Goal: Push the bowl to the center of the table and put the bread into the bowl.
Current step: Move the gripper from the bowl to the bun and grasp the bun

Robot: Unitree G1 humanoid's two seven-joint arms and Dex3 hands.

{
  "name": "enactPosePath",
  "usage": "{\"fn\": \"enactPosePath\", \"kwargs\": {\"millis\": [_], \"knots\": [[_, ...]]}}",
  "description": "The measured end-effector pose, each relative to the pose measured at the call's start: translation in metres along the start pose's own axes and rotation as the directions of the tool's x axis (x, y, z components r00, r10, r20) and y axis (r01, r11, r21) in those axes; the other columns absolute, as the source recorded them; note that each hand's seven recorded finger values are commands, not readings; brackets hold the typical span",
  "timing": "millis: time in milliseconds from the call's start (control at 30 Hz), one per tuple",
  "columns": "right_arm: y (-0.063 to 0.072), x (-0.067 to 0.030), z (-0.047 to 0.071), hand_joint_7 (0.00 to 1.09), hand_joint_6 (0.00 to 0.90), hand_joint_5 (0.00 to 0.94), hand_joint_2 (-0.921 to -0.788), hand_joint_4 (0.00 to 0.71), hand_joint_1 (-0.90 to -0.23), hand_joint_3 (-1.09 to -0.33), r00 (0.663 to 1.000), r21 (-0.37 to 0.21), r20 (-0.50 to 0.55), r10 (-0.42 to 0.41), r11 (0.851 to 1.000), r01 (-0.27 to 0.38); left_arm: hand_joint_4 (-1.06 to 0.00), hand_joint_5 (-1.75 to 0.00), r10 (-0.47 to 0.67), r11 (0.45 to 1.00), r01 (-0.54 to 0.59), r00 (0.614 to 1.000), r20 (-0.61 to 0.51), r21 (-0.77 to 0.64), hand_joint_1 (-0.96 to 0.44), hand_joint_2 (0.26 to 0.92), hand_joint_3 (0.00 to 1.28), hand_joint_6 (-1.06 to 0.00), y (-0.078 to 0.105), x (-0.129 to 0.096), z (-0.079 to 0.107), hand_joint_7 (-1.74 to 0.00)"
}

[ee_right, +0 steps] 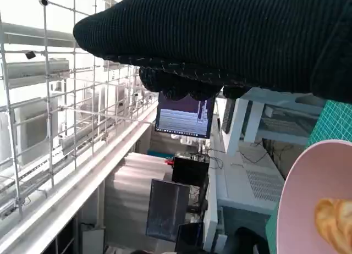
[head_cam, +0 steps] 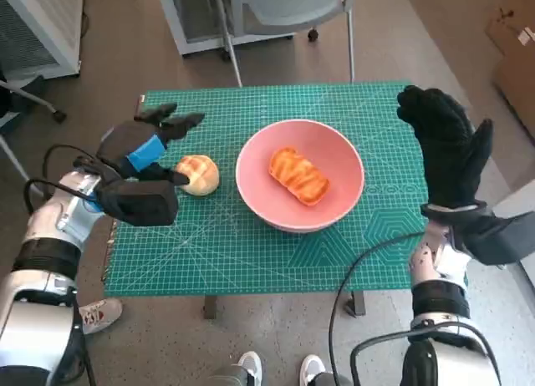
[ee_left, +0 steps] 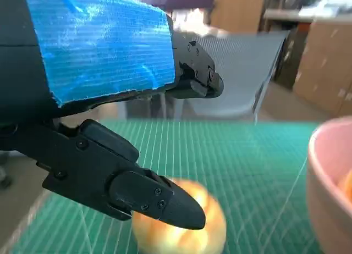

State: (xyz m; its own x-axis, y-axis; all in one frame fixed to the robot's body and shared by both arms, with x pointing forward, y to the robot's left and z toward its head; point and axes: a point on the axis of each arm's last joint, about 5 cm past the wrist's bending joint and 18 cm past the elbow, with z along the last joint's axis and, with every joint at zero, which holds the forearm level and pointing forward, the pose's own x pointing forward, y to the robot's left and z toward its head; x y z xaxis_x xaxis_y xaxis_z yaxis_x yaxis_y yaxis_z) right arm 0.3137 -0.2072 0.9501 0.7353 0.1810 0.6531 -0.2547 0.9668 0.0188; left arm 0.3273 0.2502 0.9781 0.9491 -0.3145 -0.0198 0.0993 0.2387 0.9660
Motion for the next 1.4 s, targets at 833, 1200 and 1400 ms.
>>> {"fn": "enactPosePath", "kwargs": {"millis": [833,1200,1400], "knots": [[-0.006,0.001,0.003,0.0,0.281,0.005,-0.921,0.199,-0.613,-0.639,1.0,-0.021,-0.005,0.008,1.0,-0.008,-0.16,-0.01,-0.242,0.97,0.234,0.951,-0.194,-0.065,-0.26,0.734,0.0,-0.31,-0.033,0.011,0.008,-0.02],[-0.005,0.0019,0.003,0.0,0.28,0.003,-0.921,0.199,-0.609,-0.643,1.0,-0.024,0.0,0.014,1.0,-0.014,-0.67,-0.8,-0.228,0.972,0.236,0.948,-0.22,0.01,-0.02,0.9,0.08,-0.59,-0.043,0.017,0.016,-0.85],[-0.006,0.0029,0.005,0.0,0.281,0.003,-0.921,0.2,-0.609,-0.644,1.0,-0.027,0.008,0.017,0.999,-0.017,-0.68,-1.09,-0.145,0.981,0.167,0.972,-0.187,0.104,0.0,0.918,0.06,-0.64,-0.046,0.017,0.018,-1.15]]}}
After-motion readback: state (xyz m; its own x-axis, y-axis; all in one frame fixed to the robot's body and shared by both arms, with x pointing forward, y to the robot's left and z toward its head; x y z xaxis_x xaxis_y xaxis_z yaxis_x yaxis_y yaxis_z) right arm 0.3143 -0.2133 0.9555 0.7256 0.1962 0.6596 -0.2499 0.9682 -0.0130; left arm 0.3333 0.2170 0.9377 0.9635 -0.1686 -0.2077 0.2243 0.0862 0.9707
